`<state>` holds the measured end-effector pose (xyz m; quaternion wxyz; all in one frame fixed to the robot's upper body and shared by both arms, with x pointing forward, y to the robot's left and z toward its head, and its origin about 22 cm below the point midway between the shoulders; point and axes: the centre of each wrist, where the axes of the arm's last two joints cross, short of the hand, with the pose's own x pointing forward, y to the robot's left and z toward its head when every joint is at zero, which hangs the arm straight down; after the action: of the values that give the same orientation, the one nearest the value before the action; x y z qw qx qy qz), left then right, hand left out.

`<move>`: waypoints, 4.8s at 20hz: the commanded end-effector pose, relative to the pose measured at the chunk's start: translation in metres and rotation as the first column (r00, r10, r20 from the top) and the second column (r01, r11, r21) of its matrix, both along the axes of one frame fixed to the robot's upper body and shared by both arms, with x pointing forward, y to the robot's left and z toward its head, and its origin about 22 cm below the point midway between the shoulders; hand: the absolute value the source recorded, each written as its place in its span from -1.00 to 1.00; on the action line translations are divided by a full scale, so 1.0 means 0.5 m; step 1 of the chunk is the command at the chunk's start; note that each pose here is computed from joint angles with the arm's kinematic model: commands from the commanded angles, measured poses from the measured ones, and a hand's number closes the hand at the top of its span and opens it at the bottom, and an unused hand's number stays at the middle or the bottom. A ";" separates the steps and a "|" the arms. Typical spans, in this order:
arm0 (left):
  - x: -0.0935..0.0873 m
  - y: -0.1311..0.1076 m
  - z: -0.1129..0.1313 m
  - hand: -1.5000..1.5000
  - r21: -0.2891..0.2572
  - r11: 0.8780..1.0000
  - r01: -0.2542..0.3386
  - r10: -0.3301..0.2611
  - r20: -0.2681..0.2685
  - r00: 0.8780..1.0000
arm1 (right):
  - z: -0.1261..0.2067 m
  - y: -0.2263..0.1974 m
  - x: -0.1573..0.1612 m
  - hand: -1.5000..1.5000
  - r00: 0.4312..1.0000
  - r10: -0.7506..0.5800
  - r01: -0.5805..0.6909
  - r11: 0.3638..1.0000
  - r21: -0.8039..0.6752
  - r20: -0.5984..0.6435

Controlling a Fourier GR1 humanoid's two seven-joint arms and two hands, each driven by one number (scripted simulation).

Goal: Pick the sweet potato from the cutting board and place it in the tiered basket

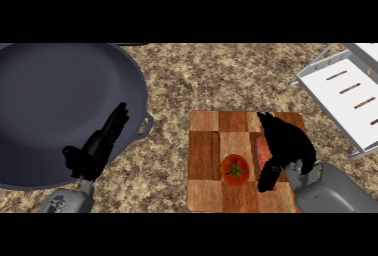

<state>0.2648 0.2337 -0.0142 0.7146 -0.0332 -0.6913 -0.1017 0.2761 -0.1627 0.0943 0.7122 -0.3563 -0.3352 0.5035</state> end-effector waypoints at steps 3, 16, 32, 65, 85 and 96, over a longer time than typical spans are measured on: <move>-0.005 -0.043 -0.023 0.00 -0.010 1.000 0.005 -0.006 -0.002 1.000 | -0.058 -0.013 -0.040 -1.00 0.989 -0.139 0.135 0.988 -0.080 -0.048; -0.038 -0.017 -0.037 0.00 -0.011 1.000 0.002 -0.002 0.001 1.000 | -0.115 -0.044 0.020 -1.00 0.985 -0.139 0.134 0.990 -0.053 -0.098; 0.000 -0.003 -0.030 0.00 -0.010 1.000 -0.004 0.004 -0.010 1.000 | -0.141 -0.005 -0.030 1.00 0.993 -0.042 0.035 0.997 0.068 0.109; -0.014 -0.030 -0.004 0.00 0.000 1.000 0.031 -0.031 -0.012 0.999 | 0.376 -0.537 -0.153 1.00 0.244 -0.723 0.639 0.621 0.453 0.647; 0.022 -0.046 0.000 0.00 -0.011 0.999 0.052 -0.052 0.008 0.999 | 0.357 -0.556 0.185 1.00 0.377 -0.759 0.623 0.631 0.462 0.530; 0.011 -0.019 -0.023 0.00 -0.004 0.999 0.037 -0.037 0.007 0.999 | 0.294 -0.570 0.249 1.00 0.360 -0.822 0.534 0.569 0.626 0.441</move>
<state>0.2772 0.2248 -0.0187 0.7079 -0.0476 -0.6948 -0.1176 0.3948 -0.4464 0.2437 0.7186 -0.5109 -0.4657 -0.0752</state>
